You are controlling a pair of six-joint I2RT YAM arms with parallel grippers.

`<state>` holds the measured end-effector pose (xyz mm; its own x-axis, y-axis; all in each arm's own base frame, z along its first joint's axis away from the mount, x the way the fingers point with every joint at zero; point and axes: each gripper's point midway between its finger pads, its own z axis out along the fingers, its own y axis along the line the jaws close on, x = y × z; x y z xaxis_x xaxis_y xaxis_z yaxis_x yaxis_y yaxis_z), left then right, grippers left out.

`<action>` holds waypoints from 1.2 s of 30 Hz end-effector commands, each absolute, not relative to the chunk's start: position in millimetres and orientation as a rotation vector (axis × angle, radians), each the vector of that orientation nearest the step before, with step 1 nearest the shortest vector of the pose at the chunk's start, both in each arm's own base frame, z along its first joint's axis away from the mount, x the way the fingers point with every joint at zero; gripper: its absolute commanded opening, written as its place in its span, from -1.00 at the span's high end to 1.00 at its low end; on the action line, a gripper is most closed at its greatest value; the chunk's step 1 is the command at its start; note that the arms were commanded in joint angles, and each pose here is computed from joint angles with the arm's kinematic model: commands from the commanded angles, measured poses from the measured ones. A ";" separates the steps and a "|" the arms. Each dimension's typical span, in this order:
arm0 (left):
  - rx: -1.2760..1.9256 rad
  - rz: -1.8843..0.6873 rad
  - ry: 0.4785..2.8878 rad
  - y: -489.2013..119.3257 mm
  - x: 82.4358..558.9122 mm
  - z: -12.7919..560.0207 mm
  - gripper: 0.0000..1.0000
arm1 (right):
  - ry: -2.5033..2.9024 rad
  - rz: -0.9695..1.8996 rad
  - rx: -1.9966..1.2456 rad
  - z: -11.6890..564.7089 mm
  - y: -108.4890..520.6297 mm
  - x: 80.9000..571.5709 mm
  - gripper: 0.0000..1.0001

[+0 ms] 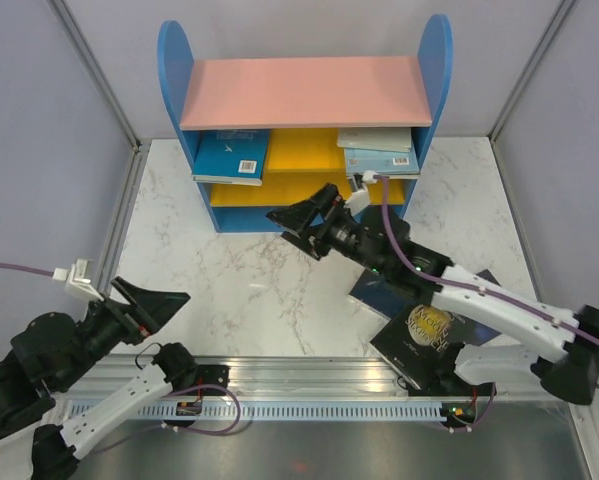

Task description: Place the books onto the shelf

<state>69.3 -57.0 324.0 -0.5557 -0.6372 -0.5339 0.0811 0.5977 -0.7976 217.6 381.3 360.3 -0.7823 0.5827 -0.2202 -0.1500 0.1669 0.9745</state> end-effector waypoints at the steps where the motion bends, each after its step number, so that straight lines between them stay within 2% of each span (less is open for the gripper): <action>1: -0.329 -1.019 1.993 -97.2 93.5 327.1 -0.99 | 1.915 1.373 0.363 354.6 316.1 208.1 -0.96; 6: -0.170 -1.089 2.086 -159.5 116.6 305.2 -0.99 | 2.078 0.900 0.556 297.9 208.5 199.6 -0.96; 11: -0.075 -1.188 2.198 -216.6 133.5 266.0 -1.00 | 2.416 0.557 0.663 208.3 157.7 186.6 -0.96; 13: -0.051 -1.214 2.208 -233.5 142.3 253.1 -1.00 | 2.549 0.498 0.661 176.6 156.0 179.6 -0.96; 28: 0.187 -1.133 2.470 -340.1 202.2 138.1 -1.00 | 2.588 0.266 1.119 103.7 32.9 220.4 -0.96; 33: 0.274 -1.144 2.471 -370.4 218.9 136.4 -1.00 | 2.625 0.219 1.173 83.7 23.0 223.6 -0.96; 36: 0.377 -1.223 2.455 -386.1 206.2 139.1 -0.99 | 2.640 0.148 1.163 79.2 14.9 218.8 -0.96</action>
<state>206.6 -355.2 104.8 -0.9459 -0.0093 -0.3243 0.2208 0.7138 -0.6646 218.4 23.4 80.8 -0.6282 0.7634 -0.1499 0.7325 0.6453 0.2169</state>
